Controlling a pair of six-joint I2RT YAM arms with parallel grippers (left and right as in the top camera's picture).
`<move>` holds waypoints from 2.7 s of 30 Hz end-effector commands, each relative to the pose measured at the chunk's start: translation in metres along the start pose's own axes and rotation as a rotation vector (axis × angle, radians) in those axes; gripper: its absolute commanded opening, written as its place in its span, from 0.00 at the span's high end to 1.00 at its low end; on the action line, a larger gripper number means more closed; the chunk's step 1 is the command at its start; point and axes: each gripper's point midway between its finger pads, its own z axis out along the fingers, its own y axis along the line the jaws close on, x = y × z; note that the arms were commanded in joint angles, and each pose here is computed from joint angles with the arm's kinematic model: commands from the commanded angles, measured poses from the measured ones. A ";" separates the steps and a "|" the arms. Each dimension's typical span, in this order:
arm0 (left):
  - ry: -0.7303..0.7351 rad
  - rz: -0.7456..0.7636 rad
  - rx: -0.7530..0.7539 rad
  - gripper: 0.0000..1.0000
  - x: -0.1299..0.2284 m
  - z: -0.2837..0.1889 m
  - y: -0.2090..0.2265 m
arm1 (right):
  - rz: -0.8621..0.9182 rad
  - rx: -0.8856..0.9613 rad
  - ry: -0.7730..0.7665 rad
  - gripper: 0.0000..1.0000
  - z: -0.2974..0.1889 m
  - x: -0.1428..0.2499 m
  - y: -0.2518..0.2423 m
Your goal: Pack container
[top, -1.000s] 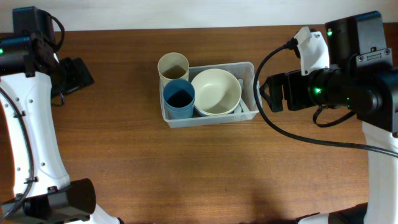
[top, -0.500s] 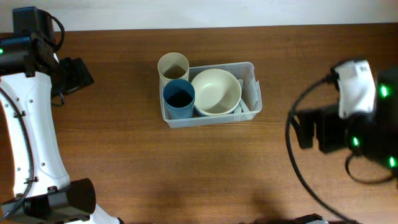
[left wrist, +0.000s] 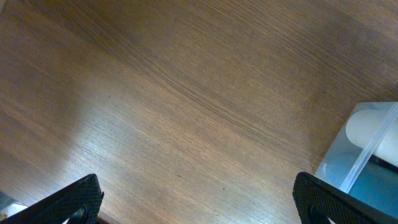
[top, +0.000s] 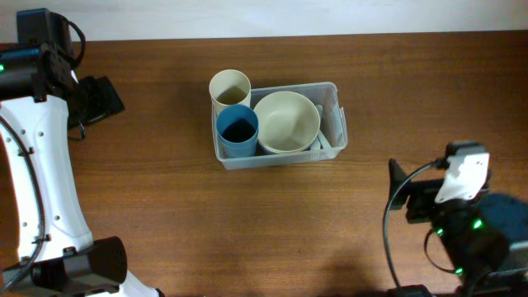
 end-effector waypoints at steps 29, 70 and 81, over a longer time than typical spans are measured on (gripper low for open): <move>-0.039 -0.020 0.002 0.00 -0.002 -0.013 0.005 | -0.037 0.085 -0.451 0.01 0.053 0.106 -0.018; -0.039 -0.020 0.002 0.00 -0.002 -0.013 0.005 | -0.018 0.081 -0.295 0.01 0.072 0.148 -0.019; -0.091 -0.012 0.057 0.00 -0.010 -0.018 -0.010 | -0.018 0.081 -0.295 0.01 0.072 0.148 -0.019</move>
